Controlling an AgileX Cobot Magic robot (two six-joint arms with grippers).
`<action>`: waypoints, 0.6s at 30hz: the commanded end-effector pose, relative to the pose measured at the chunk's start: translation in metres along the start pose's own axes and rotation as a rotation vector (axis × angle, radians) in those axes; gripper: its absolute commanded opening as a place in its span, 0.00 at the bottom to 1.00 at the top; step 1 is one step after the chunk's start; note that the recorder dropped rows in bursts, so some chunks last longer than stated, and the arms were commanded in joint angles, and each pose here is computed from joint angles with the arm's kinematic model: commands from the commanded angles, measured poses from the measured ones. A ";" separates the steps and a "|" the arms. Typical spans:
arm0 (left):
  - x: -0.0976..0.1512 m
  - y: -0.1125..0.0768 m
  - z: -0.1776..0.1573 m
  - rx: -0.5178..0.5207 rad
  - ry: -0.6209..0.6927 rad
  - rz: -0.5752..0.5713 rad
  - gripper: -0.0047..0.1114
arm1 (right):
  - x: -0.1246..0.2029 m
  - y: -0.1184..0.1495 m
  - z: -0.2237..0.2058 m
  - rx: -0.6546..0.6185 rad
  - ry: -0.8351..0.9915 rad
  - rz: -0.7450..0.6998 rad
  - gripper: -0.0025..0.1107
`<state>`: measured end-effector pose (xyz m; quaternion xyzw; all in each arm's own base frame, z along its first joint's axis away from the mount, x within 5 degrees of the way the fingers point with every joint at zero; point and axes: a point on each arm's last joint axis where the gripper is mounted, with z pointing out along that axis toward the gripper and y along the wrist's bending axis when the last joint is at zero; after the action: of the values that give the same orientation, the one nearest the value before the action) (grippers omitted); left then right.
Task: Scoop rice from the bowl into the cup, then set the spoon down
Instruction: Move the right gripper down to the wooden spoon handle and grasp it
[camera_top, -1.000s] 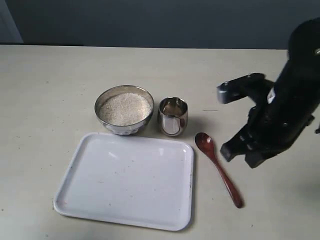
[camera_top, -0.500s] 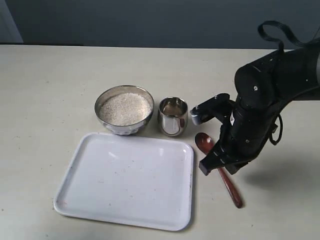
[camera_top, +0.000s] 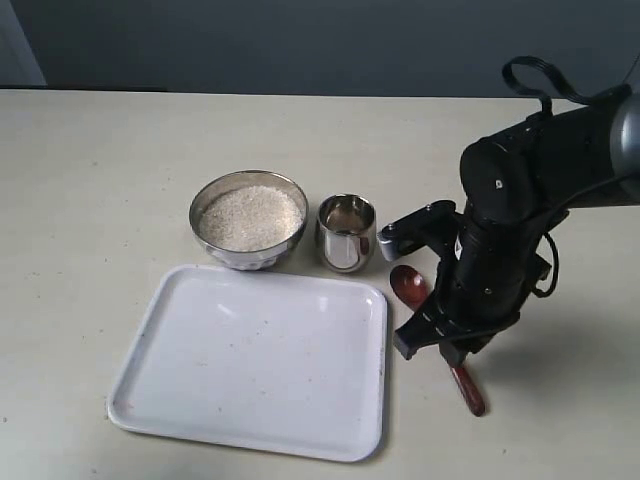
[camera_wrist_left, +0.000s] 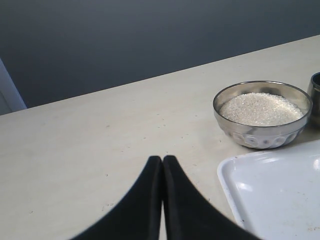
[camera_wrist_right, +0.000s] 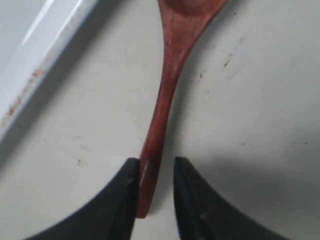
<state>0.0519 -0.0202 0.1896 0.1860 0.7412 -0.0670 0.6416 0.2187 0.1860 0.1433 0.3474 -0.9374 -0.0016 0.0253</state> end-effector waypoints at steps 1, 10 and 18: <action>-0.002 0.000 -0.001 0.002 -0.020 -0.011 0.04 | 0.000 0.000 0.000 0.001 0.009 0.003 0.50; -0.002 0.000 -0.001 0.002 -0.020 -0.011 0.04 | 0.004 0.000 0.008 -0.001 0.018 0.009 0.51; -0.002 0.000 -0.001 0.002 -0.020 -0.011 0.04 | 0.011 0.000 0.029 0.001 0.064 0.032 0.51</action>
<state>0.0519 -0.0202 0.1896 0.1860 0.7412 -0.0670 0.6416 0.2079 0.1770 0.1166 0.3316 -0.9410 0.0136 0.0657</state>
